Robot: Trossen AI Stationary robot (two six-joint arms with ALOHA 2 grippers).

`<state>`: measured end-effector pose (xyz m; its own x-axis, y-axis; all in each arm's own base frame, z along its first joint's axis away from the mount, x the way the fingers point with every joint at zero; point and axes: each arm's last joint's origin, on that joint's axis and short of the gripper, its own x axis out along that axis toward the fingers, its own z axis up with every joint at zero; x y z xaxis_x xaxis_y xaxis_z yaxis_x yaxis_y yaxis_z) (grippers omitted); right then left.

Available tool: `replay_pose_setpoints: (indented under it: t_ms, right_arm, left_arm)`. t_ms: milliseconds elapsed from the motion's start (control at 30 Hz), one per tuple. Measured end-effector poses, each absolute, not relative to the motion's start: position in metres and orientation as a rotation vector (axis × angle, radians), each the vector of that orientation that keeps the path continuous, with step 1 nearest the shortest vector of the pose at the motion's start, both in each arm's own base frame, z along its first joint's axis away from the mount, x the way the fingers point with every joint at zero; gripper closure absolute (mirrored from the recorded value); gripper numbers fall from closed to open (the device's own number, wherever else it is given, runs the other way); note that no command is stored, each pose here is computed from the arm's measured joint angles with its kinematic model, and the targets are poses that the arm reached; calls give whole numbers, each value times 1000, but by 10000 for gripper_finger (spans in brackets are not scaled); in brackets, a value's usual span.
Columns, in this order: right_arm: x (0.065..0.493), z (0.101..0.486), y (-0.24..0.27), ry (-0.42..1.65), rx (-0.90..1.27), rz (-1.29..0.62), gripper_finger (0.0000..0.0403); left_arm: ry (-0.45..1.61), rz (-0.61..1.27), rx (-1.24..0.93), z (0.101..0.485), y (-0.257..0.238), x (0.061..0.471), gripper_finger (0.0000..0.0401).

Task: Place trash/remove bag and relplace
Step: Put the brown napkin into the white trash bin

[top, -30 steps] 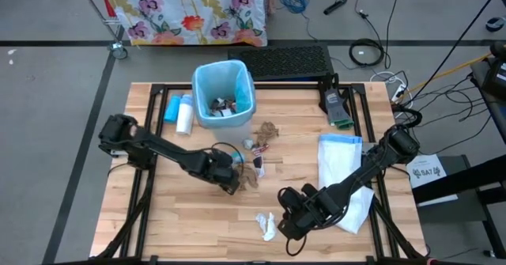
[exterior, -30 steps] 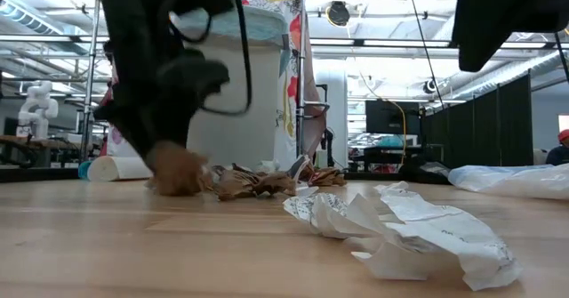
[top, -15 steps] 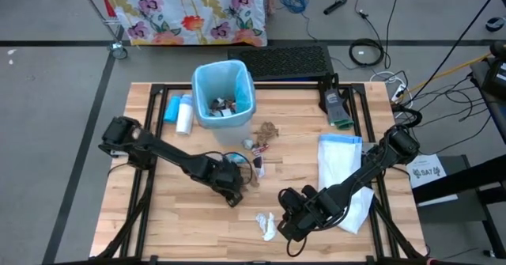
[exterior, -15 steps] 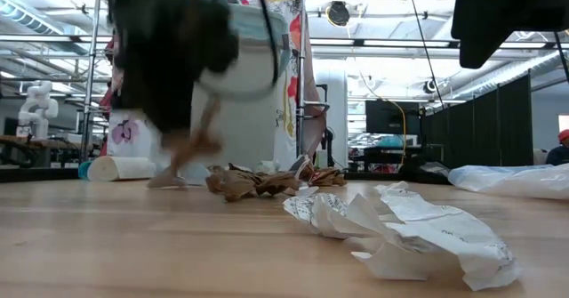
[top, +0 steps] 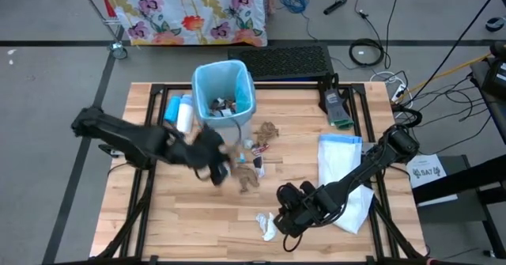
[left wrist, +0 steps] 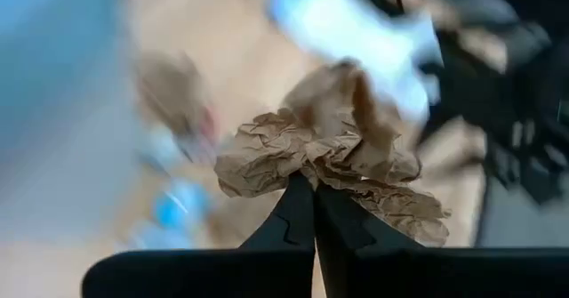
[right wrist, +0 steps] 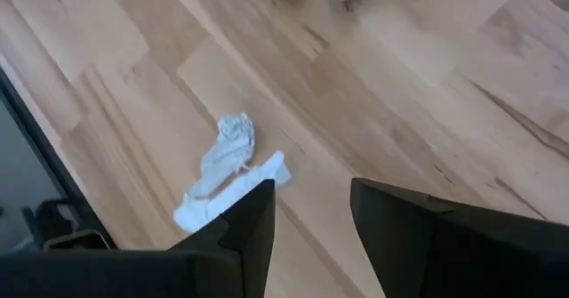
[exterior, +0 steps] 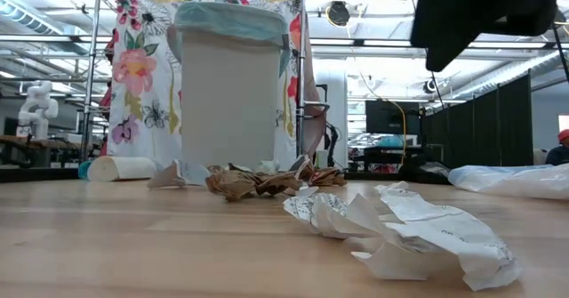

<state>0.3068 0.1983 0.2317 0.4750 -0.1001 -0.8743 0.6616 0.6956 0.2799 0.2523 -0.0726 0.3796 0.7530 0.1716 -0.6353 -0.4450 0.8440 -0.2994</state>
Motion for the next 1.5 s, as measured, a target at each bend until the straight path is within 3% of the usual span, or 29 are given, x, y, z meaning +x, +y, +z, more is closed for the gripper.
replay_pose_setpoints:
  t_ms: [200,467,667,900,1033,1167,1367,1500]
  right_arm:
    - [317,233,187,926,741,-553,261]
    - [330,234,169,882,811,-597,261]
    - [335,234,159,858,863,-641,261]
    - [340,235,150,831,898,-671,261]
    - [342,235,147,819,903,-679,261]
    - [342,235,146,802,893,-690,261]
    - [341,235,148,820,854,-663,261]
    - [338,234,153,841,820,-646,261]
  left_arm:
    - [522,533,-286,431,-9,232,400]
    - [605,643,-264,432,73,222,391]
    - [685,608,-189,422,102,229,336]
    - [744,651,-183,407,136,237,241]
    - [766,656,-176,403,142,239,203]
    - [781,638,-228,402,135,239,192]
    - [674,247,-328,418,102,239,191]
    - [668,139,-335,424,73,238,191]
